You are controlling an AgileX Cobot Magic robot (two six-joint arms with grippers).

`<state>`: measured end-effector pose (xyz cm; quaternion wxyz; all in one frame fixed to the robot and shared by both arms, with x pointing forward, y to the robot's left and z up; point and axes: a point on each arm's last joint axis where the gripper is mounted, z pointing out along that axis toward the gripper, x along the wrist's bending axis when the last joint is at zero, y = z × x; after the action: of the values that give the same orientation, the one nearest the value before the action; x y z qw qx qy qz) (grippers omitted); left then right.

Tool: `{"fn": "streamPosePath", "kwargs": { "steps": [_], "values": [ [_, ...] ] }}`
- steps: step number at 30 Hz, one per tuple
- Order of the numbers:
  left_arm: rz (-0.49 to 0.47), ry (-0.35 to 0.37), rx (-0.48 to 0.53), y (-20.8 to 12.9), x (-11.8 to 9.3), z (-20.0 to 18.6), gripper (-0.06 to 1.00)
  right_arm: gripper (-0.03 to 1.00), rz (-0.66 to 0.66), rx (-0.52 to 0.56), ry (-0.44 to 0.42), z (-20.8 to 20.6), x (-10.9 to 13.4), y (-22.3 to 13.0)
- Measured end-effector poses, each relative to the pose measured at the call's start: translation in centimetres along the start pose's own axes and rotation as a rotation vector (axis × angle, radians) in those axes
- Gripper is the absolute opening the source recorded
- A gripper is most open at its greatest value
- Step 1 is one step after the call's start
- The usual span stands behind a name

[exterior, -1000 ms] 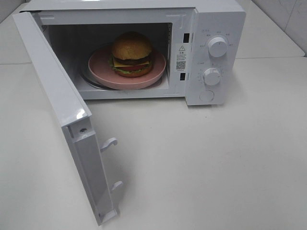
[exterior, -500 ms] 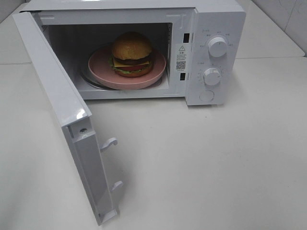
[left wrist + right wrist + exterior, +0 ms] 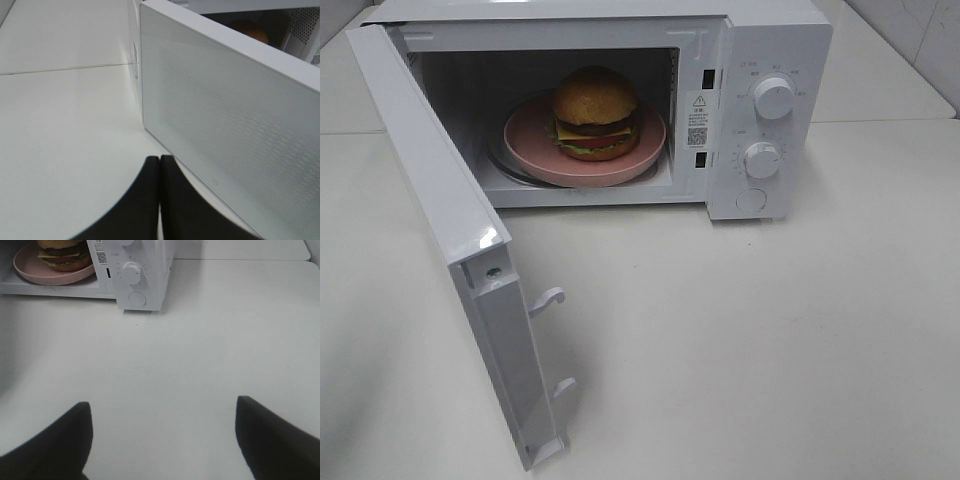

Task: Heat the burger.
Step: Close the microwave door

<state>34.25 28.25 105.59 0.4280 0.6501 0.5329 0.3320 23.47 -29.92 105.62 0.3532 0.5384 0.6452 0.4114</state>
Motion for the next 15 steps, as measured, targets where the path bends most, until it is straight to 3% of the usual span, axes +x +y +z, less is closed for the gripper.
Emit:
{"fn": "streamPosePath", "kwargs": {
  "steps": [7,15],
  "values": [
    [-0.045,-0.046,0.095,0.0,0.5,4.5,0.00,0.74,0.000,0.000,0.000,0.0,0.0,0.0],
    [-0.103,-0.104,0.152,-0.5,0.4,7.2,0.00,0.74,0.000,0.000,0.000,0.0,0.0,0.0]
  ]
}}
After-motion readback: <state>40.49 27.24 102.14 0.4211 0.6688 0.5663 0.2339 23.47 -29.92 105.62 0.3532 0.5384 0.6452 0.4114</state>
